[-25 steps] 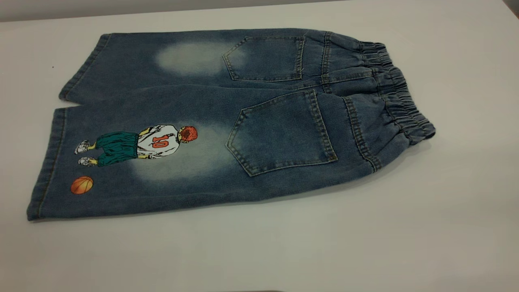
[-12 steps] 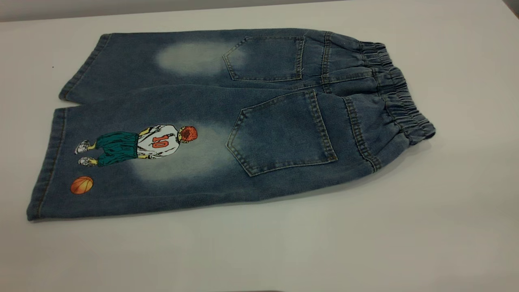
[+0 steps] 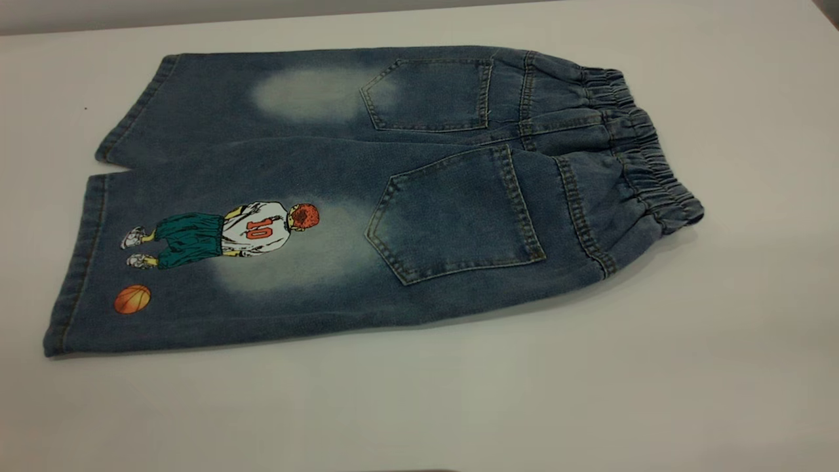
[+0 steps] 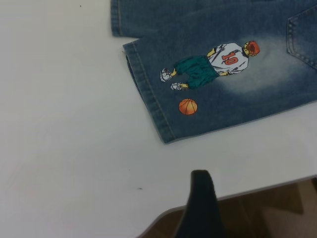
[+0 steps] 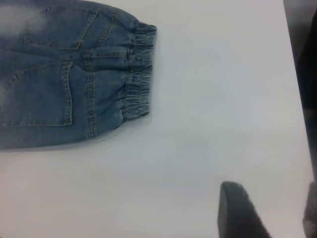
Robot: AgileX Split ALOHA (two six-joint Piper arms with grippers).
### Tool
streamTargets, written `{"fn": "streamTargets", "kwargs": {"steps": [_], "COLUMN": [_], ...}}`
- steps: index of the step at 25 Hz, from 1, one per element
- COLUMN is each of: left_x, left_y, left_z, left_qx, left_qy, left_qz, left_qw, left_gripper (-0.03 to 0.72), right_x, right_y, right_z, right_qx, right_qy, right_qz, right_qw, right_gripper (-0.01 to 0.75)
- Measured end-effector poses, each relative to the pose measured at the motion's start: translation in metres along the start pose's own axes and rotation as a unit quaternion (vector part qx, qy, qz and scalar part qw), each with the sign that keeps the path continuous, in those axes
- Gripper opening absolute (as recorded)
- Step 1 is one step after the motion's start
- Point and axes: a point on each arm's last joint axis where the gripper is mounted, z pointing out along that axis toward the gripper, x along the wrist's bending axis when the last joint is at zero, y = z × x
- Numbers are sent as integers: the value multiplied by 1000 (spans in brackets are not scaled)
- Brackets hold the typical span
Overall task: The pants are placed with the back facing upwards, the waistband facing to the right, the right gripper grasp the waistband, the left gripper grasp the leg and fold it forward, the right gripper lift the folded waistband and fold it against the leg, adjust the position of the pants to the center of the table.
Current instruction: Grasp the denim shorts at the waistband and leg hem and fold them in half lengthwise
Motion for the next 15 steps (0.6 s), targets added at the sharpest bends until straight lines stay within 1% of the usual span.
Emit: {"fn": "streamTargets", "kwargs": {"steps": [9,15], "left_x": [0,-2], "left_y": [0,0], "left_z": [0,0], "left_qx": [0,-2], "left_qy": [0,-8], "left_qz": [0,-4], "left_qw": [1000,1000], "left_gripper": [517,517], "right_x": [0,1], "right_y": [0,0], "right_z": [0,0], "right_qx": [0,0], "right_qy": [0,3], "right_qz": [0,2], "right_qw": [1000,1000], "right_gripper": [240,240]}}
